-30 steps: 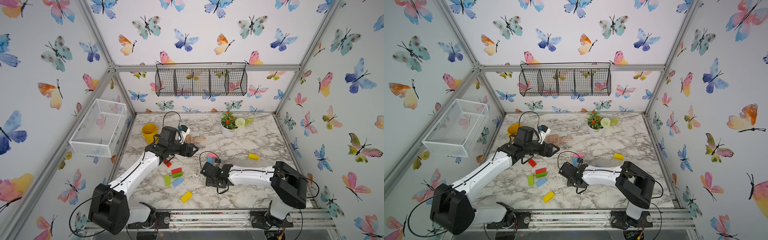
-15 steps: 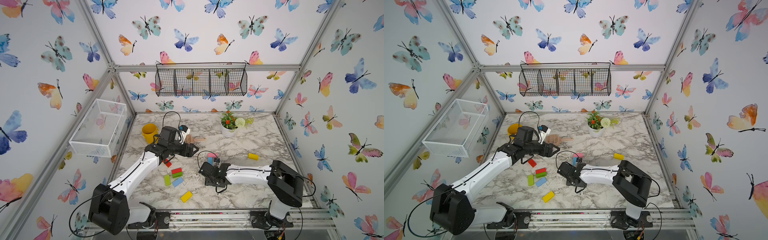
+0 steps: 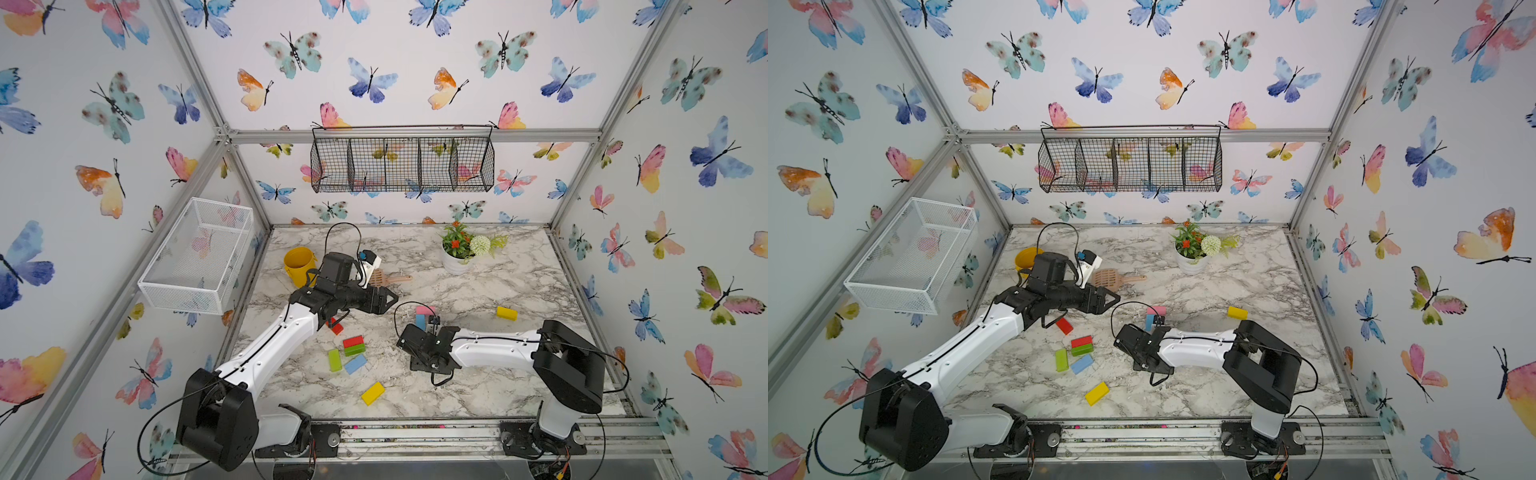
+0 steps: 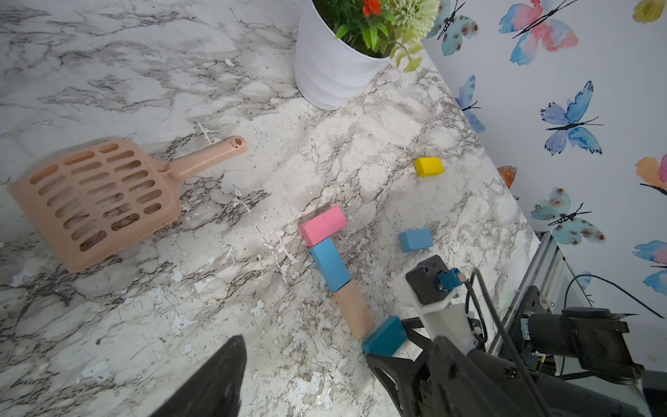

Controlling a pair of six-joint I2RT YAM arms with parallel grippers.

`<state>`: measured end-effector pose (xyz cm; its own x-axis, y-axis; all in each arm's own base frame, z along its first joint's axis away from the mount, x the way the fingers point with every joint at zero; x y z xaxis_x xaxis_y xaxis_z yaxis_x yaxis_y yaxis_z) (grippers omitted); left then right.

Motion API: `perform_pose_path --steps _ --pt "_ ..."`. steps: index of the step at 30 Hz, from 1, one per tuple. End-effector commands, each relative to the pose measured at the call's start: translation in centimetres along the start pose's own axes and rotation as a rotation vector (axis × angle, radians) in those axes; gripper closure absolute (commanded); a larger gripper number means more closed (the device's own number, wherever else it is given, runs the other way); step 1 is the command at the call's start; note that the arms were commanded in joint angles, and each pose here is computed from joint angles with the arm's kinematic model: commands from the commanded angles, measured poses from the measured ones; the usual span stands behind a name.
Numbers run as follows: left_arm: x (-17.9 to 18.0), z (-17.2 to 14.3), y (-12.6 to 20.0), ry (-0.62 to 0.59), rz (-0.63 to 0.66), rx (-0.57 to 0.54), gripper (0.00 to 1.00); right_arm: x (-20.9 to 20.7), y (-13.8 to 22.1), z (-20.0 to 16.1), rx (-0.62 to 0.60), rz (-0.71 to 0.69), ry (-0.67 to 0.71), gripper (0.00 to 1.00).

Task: Assemble the letter c with building blocks
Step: Assemble the building block at the center of the board.

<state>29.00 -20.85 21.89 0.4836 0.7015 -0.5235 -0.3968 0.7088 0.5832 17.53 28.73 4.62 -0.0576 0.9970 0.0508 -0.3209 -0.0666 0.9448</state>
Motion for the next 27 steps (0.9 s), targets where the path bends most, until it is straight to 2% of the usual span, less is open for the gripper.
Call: perform_pose_path --steps 1,27 --pt "-0.56 0.07 0.63 -0.007 -0.027 -0.016 0.19 -0.46 -0.3 -0.01 -0.004 -0.046 0.005 0.33" --pt "-0.47 0.07 0.46 -0.004 -0.027 -0.012 0.19 -0.48 -0.72 0.7 0.002 -0.046 0.002 0.31"
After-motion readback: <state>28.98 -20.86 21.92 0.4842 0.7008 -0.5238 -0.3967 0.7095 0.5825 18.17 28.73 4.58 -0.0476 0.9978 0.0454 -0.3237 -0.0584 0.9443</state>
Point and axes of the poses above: each gripper's point midway between its finger pads, its own y axis back along the fingers, its own x axis along the line the jaws close on, z = x × y, the point moved 3 cm from there along y, back along the fingers, and after that the axes turned 6 degrees about y, right-handed, at the moved point
